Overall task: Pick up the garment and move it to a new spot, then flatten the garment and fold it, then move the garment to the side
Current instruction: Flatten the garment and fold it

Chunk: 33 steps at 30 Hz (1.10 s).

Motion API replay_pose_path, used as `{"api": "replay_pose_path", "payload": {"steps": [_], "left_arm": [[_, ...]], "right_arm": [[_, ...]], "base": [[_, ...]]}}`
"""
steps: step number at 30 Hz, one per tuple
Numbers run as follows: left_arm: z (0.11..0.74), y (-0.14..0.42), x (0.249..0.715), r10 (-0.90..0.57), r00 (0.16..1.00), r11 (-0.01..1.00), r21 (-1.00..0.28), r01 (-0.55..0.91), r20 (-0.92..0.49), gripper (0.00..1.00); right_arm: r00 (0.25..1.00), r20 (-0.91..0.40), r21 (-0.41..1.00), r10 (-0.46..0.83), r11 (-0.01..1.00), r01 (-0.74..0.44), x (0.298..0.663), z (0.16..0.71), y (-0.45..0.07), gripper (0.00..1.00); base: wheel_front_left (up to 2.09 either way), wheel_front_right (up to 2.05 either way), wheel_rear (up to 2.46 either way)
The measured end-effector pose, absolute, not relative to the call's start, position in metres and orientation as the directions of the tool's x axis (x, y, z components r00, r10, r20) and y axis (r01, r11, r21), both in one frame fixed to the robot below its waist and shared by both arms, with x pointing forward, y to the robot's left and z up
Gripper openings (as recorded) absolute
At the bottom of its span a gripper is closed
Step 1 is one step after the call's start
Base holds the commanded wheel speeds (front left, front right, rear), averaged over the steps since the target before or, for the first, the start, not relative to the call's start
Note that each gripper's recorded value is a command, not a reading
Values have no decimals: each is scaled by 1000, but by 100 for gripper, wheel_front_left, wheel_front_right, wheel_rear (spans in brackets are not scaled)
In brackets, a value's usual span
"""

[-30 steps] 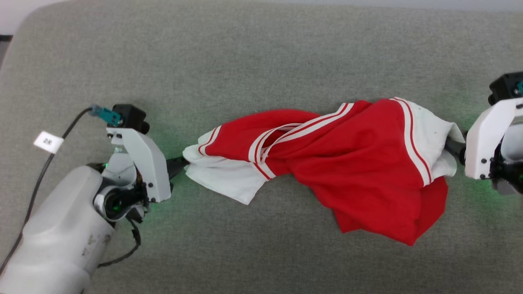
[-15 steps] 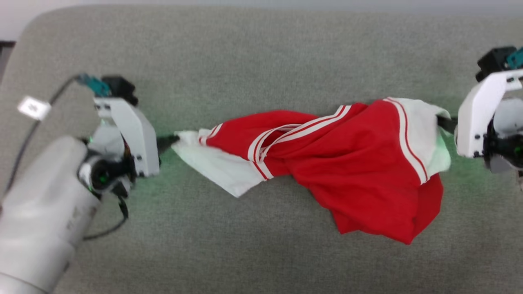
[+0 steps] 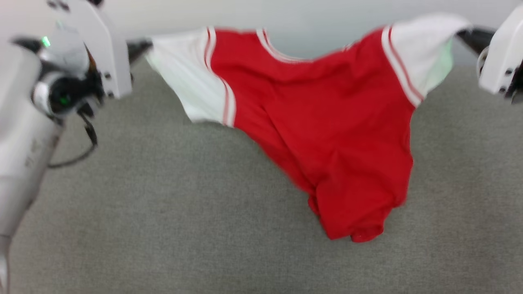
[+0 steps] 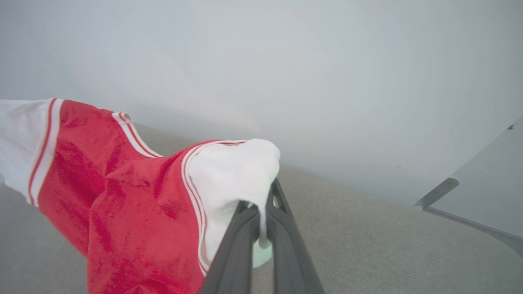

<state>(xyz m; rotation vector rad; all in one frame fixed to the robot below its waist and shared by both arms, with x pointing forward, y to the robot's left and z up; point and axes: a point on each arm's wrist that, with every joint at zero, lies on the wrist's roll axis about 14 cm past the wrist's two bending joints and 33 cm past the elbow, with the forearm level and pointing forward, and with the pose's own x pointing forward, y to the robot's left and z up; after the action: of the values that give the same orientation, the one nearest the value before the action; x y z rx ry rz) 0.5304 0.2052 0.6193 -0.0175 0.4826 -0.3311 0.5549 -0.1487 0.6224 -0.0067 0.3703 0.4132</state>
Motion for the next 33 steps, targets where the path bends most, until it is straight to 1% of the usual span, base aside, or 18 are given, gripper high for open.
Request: {"api": "replay_pose_path", "payload": {"steps": [3, 6, 9, 12, 15, 18, 22, 28, 33], "left_arm": [[666, 207, 532, -300, 891, 951, -33, 308, -340, 0], [707, 211, 529, -279, 932, 956, 20, 291, -232, 0], [746, 212, 523, -272, 954, 959, 45, 280, -123, 0], [778, 212, 514, -271, 961, 960, 60, 273, -49, 0], [804, 212, 504, -273, 962, 960, 64, 272, 1, 0], [819, 212, 497, -273, 962, 960, 76, 270, 21, 0], [827, 211, 502, -279, 960, 958, 77, 276, 28, 0], [825, 200, 529, -296, 955, 953, 81, 293, 23, 0], [810, 190, 568, -289, 956, 955, 75, 286, 45, 0]], "right_arm": [[899, -214, 19, 383, 922, -388, 555, 665, -151, 0], [929, -80, -35, 362, 930, -366, 551, 704, -157, 0], [938, 43, -65, 345, 938, -342, 545, 738, -163, 0], [938, 114, -72, 327, 944, -320, 538, 762, -168, 0], [934, 133, -101, 332, 942, -320, 530, 775, -166, 0], [927, 157, -122, 342, 938, -325, 525, 792, -163, 0], [915, 175, -110, 362, 931, -347, 530, 807, -158, 0], [912, 191, -138, 363, 930, -341, 554, 818, -159, 0], [912, 231, -199, 340, 934, -298, 590, 814, -160, 0]], "base": [[0, 0, 0], [0, 0, 0], [0, 0, 0], [0, 0, 0], [0, 0, 0], [0, 0, 0], [0, 0, 0], [0, 0, 0], [0, 0, 0]]}}
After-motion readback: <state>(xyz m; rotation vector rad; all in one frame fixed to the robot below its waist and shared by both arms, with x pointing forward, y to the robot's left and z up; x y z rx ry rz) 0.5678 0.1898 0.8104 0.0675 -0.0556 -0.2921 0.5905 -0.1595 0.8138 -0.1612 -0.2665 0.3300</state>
